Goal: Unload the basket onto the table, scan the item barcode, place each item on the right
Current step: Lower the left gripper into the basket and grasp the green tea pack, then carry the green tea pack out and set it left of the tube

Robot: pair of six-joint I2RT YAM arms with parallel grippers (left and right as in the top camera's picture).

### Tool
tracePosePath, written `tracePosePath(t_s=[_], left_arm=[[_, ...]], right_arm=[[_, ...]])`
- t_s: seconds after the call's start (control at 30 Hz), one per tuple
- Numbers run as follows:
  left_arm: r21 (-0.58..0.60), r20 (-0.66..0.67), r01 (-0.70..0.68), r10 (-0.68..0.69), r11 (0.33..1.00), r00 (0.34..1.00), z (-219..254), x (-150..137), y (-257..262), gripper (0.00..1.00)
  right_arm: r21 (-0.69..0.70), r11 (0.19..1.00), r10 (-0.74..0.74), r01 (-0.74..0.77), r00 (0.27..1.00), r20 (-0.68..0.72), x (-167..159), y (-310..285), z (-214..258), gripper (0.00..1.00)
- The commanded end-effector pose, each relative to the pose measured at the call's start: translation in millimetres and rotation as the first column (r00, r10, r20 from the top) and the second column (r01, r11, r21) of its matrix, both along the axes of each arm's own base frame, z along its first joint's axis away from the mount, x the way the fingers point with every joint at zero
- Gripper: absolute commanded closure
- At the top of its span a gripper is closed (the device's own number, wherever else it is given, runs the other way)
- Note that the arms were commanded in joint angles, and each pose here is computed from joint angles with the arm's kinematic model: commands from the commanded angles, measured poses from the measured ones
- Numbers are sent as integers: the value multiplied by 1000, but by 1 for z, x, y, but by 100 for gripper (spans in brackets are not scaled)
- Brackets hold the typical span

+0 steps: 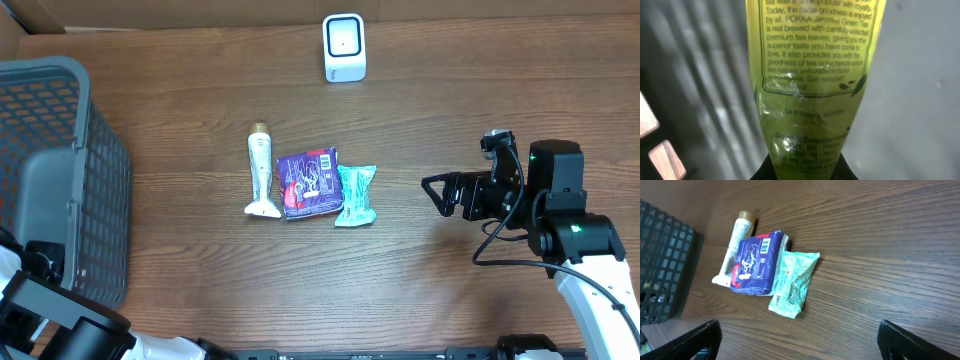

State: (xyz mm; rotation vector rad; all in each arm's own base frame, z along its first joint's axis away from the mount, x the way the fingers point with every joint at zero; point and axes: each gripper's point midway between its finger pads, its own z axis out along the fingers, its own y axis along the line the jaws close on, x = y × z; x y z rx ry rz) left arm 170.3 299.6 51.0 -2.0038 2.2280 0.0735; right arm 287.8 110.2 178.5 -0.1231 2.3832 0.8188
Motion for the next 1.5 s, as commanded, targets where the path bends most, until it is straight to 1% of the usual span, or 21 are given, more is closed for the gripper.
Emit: tracePosePath(t_s=[0.0, 0.07, 0.2, 0.3, 0.4, 0.47, 0.53, 0.63, 0.67, 0.7, 0.77, 0.8, 0.83, 0.9, 0.93, 1.07, 1.17, 1.3, 1.37, 1.4, 1.47], left_arm=[[28, 95, 95, -98, 995, 991, 31, 29, 9, 96], [49, 113, 118, -122, 992, 986, 53, 39, 14, 96], [116, 153, 153, -170, 981, 973, 113, 61, 22, 96], [201, 179, 217, -253, 955, 951, 169, 82, 20, 96], [292, 220, 312, -381, 904, 898, 226, 108, 2, 96], [357, 244, 404, -501, 842, 830, 261, 129, -21, 96], [419, 262, 498, -626, 759, 734, 293, 148, -54, 96], [489, 263, 643, -802, 590, 536, 330, 174, -123, 96], [495, 257, 669, -829, 554, 496, 333, 178, -139, 95], [499, 245, 710, -866, 498, 435, 336, 183, -162, 96], [487, 227, 781, -920, 391, 318, 333, 191, -205, 95], [472, 222, 809, -935, 351, 276, 329, 194, -223, 96], [446, 211, 840, -948, 309, 237, 322, 196, -242, 96], [390, 179, 888, -966, 245, 187, 305, 196, -271, 95], [351, 162, 907, -969, 233, 186, 293, 195, -282, 96], [209, 103, 949, -970, 236, 219, 245, 192, -308, 96], [115, 42, 952, -959, 282, 279, 198, 191, -310, 96], [49, -17, 953, -954, 298, 299, 139, 192, -305, 95], [37, -31, 950, -950, 309, 310, 112, 193, -302, 95], [38, -32, 951, -951, 305, 307, 97, 195, -302, 96], [56, -33, 959, -960, 277, 279, 73, 199, -301, 96]], right_arm=[[8, 1000, 13, -14, 999, 35, 4, 4, 14, 0], [8, 1000, 13, -14, 999, 37, 5, 4, 14, 0], [8, 1000, 13, -14, 999, 37, 5, 4, 14, 0], [8, 1000, 13, -14, 999, 36, 4, 4, 14, 0], [8, 1000, 13, -14, 999, 35, 4, 4, 14, 0], [8, 1000, 13, -14, 999, 36, 4, 4, 14, 0], [8, 1000, 13, -14, 999, 35, 4, 4, 14, 0], [8, 1000, 13, -14, 999, 35, 4, 4, 14, 0], [8, 1000, 13, -14, 999, 35, 4, 4, 14, 0], [8, 1000, 13, -14, 999, 36, 4, 4, 14, 0], [7, 1000, 13, -13, 999, 36, 4, 4, 14, 0], [5, 1000, 11, -11, 999, 35, 5, 3, 14, 0], [5, 1000, 11, -11, 999, 35, 5, 3, 14, 0], [5, 1000, 11, -11, 999, 32, 4, 3, 13, 0], [5, 1000, 11, -11, 999, 31, 4, 3, 13, 0], [5, 1000, 11, -11, 1000, 28, 3, 3, 13, 0], [4, 1000, 11, -11, 1000, 29, 4, 3, 13, 0], [4, 1000, 11, -11, 1000, 28, 3, 3, 13, 0], [4, 1000, 11, -11, 1000, 28, 3, 3, 13, 0], [4, 1000, 11, -11, 1000, 28, 3, 3, 13, 0], [4, 1000, 11, -11, 1000, 29, 4, 3, 13, 0]])
